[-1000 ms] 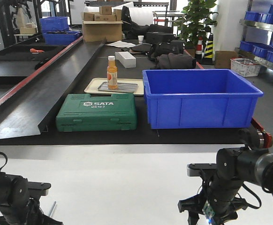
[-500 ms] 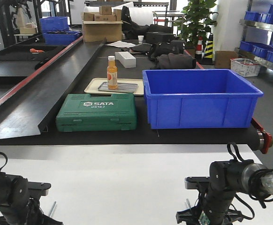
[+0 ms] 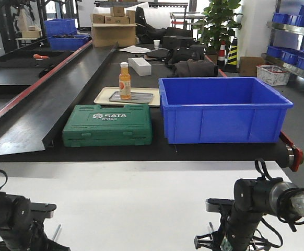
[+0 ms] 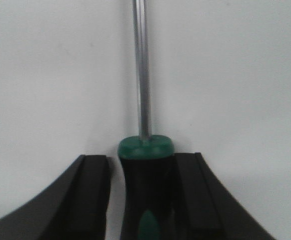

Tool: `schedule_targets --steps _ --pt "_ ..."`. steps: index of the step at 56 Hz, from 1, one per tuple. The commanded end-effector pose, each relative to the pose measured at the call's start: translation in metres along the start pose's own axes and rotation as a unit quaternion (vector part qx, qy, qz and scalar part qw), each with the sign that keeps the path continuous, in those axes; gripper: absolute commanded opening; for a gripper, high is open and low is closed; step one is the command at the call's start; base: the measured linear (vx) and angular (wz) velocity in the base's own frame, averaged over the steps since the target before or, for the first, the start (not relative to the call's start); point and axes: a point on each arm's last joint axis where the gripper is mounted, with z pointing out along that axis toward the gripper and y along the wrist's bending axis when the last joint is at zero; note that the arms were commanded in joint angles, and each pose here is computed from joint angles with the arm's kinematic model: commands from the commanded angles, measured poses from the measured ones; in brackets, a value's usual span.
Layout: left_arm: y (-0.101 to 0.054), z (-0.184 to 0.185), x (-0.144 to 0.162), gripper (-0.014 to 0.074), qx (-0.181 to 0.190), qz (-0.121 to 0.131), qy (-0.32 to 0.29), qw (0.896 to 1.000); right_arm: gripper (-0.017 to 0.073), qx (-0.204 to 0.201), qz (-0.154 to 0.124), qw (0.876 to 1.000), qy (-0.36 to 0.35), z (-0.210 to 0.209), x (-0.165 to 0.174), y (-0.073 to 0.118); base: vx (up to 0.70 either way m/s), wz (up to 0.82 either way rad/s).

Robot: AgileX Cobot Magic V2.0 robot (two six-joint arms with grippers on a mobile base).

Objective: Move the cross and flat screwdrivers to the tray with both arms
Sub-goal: 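Close both grippers on the screwdriver handles, then lift both screwdrivers upright off the table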

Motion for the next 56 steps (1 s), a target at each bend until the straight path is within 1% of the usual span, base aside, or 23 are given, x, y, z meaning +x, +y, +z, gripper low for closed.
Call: schedule_targets --steps 1,6,9,10,11,17,22,30,35,40,45,49,50,52,56 --pt "-0.006 -0.017 -0.008 0.0260 0.020 -0.012 -0.030 0.999 0.0068 -0.010 0.001 1.000 -0.019 -0.020 -0.004 0.003 0.00 0.00" --pt "-0.008 -0.017 -0.008 0.0118 0.031 -0.011 -0.030 0.999 -0.0013 -0.010 0.001 1.000 -0.019 -0.020 -0.004 0.003 0.00 0.00" --pt "-0.010 -0.017 -0.008 0.0040 0.039 -0.014 -0.030 0.999 -0.0015 -0.011 0.001 1.000 -0.019 -0.020 -0.004 0.003 0.00 0.00" --pt "-0.010 -0.017 -0.008 0.0000 0.043 -0.016 -0.030 0.998 -0.0015 -0.011 0.001 1.000 -0.019 -0.020 -0.004 0.003 0.00 0.00" --pt "-0.011 -0.018 -0.008 -0.0010 0.045 -0.017 -0.031 0.998 -0.0014 -0.011 0.001 1.000 -0.020 -0.021 -0.004 0.003 0.00 0.00" --pt "-0.013 -0.020 -0.009 -0.0009 0.056 -0.029 -0.035 0.997 -0.0013 -0.013 0.000 0.999 -0.030 -0.030 -0.004 0.004 0.00 0.00" --pt "-0.014 -0.028 -0.010 -0.0008 0.062 -0.035 -0.045 0.996 -0.0013 -0.016 -0.001 0.999 -0.052 -0.048 -0.004 0.005 0.00 0.00" --pt "-0.014 -0.057 -0.017 -0.0008 0.065 -0.035 -0.097 0.993 -0.0012 -0.027 -0.004 0.994 -0.108 -0.092 -0.002 0.008 0.00 0.00" --pt "-0.014 -0.085 -0.020 -0.0008 0.067 -0.032 -0.142 0.987 -0.0012 -0.033 -0.008 0.987 -0.158 -0.123 0.000 0.010 0.00 0.00" --pt "-0.014 -0.117 -0.021 -0.0008 0.069 -0.031 -0.194 0.978 -0.0012 -0.041 -0.020 0.974 -0.222 -0.157 0.002 0.011 0.00 0.00" --pt "-0.014 -0.149 -0.021 -0.0008 0.076 -0.034 -0.246 0.966 -0.0012 -0.046 -0.038 0.958 -0.281 -0.190 0.009 0.013 0.00 0.00" --pt "-0.014 -0.181 -0.018 -0.0007 0.081 -0.036 -0.297 0.951 -0.0012 -0.048 -0.052 0.945 -0.320 -0.215 0.016 0.013 0.00 0.00" --pt "-0.014 -0.191 -0.016 -0.0007 0.082 -0.035 -0.314 0.945 -0.0012 -0.046 -0.059 0.942 -0.327 -0.220 0.018 0.013 0.00 0.00" --pt "-0.014 -0.203 -0.014 -0.0006 0.082 -0.035 -0.335 0.938 -0.0012 -0.047 -0.063 0.936 -0.343 -0.232 0.023 0.013 0.00 0.00" --pt "-0.013 -0.230 -0.009 -0.0007 0.084 -0.035 -0.382 0.920 -0.0012 -0.048 -0.070 0.926 -0.367 -0.250 0.032 0.013 0.00 0.00"
